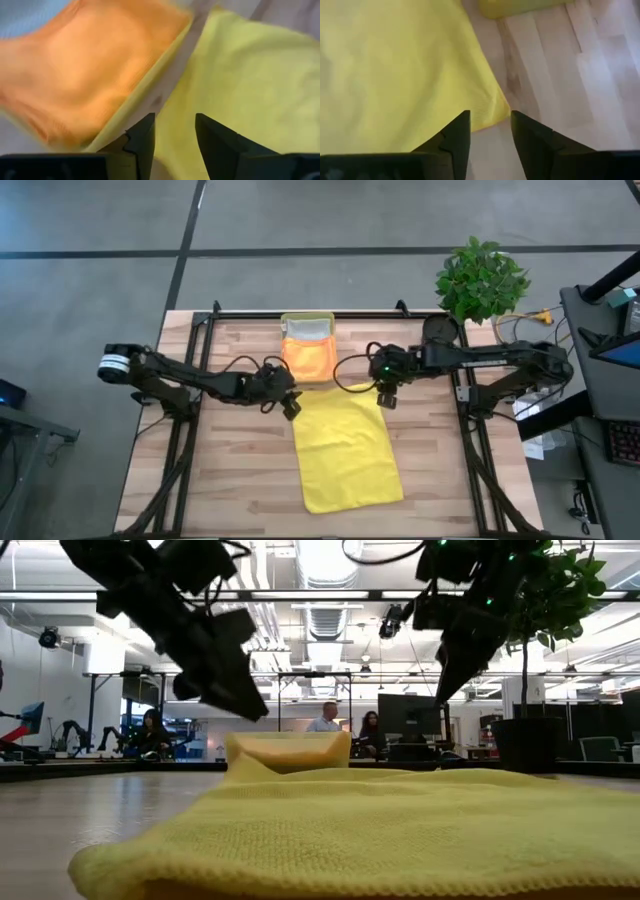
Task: Fold microfiber towels
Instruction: Fold the yellow microfiber cloth
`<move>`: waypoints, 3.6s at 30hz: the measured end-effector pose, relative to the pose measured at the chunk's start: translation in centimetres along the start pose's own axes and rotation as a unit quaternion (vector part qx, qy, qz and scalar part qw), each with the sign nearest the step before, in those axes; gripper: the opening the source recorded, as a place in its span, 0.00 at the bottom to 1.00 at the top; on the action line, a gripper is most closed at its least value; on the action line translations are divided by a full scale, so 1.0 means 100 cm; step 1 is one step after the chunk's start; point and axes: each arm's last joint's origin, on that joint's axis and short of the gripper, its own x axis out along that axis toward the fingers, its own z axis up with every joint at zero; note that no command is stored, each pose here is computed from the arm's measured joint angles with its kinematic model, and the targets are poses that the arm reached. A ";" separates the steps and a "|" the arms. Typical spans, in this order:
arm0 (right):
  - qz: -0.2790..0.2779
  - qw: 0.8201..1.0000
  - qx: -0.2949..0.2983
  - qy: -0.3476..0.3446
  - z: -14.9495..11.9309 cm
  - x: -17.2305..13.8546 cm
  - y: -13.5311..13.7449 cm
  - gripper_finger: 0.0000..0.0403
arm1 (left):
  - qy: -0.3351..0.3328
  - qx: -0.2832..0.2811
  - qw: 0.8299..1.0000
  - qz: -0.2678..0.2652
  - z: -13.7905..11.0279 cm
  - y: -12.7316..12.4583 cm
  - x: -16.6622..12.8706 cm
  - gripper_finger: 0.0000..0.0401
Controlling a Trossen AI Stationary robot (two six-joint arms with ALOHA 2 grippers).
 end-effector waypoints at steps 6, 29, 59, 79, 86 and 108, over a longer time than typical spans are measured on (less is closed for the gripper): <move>0.072 0.996 0.044 -0.014 -0.011 -0.018 0.007 0.35 | 0.016 0.030 0.988 -0.152 0.011 -0.014 -0.018 0.32; 0.161 0.984 0.059 0.049 -0.103 -0.016 0.052 0.28 | 0.061 0.287 0.901 -0.319 -0.060 -0.225 -0.042 0.20; 0.204 0.976 0.070 -0.019 -0.101 -0.044 0.050 0.20 | 0.211 0.258 0.916 -0.226 -0.103 -0.253 -0.022 0.20; 0.217 0.971 0.095 -0.023 -0.099 -0.045 0.051 0.19 | 0.168 0.128 0.935 -0.284 -0.054 -0.284 -0.047 0.20; 0.234 0.959 0.156 -0.042 -0.092 -0.046 0.053 0.19 | 0.201 0.195 0.929 -0.243 -0.063 -0.269 -0.073 0.20; 0.261 0.939 0.218 -0.054 -0.087 -0.050 0.060 0.18 | 0.146 0.315 0.910 -0.225 -0.108 -0.248 -0.056 0.75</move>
